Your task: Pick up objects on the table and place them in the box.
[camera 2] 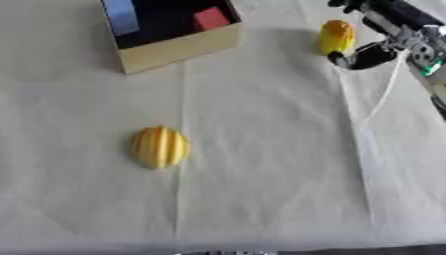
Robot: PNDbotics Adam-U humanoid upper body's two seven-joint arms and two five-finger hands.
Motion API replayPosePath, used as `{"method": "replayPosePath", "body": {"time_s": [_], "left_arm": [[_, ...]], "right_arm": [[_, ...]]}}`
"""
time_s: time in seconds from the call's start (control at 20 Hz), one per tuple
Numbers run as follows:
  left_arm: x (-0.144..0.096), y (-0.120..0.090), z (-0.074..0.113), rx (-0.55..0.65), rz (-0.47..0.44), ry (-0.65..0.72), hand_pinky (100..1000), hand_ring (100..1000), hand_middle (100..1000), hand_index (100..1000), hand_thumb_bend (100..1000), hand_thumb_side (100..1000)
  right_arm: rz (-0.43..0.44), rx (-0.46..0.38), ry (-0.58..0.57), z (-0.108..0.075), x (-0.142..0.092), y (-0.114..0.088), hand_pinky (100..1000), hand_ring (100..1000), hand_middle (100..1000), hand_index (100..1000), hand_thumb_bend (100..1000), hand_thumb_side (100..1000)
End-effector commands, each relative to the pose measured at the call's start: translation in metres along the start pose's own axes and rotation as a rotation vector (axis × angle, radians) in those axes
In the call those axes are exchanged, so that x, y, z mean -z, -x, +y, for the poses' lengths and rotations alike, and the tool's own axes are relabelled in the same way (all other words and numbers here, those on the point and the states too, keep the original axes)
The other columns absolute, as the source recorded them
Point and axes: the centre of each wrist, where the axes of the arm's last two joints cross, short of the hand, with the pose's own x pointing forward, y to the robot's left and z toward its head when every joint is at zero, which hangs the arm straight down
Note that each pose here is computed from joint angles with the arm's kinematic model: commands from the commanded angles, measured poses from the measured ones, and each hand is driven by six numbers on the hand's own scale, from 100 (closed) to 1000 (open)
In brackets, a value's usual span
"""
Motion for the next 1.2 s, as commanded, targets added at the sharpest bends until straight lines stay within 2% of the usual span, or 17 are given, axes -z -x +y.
{"method": "replayPosePath", "body": {"time_s": [0.05, 0.45, 0.85, 1.0, 1.2], "left_arm": [[0.007, -0.007, 0.002, 0.008, -0.032, 0.021, 798, 743, 574, 793, 100, 578], [0.006, -0.006, 0.002, 0.008, -0.029, 0.021, 799, 739, 573, 793, 100, 577], [0.006, -0.006, 0.002, 0.006, -0.028, 0.023, 799, 739, 573, 793, 100, 578], [0.006, -0.006, 0.001, 0.005, -0.028, 0.022, 800, 739, 573, 793, 100, 578], [0.006, -0.006, 0.001, 0.002, -0.026, 0.022, 800, 739, 572, 793, 100, 578]], "right_arm": [[0.035, -0.035, 0.04, -0.014, 0.0, 0.006, 873, 848, 869, 926, 328, 100], [0.09, -0.017, 0.08, -0.013, -0.001, 0.014, 869, 841, 859, 927, 297, 100], [0.145, -0.03, 0.093, -0.014, -0.003, 0.02, 860, 844, 856, 928, 328, 100], [0.172, -0.05, 0.082, -0.013, -0.002, 0.024, 850, 845, 852, 925, 378, 100], [0.186, -0.059, 0.084, -0.011, -0.002, 0.025, 849, 838, 842, 923, 365, 100]]}}
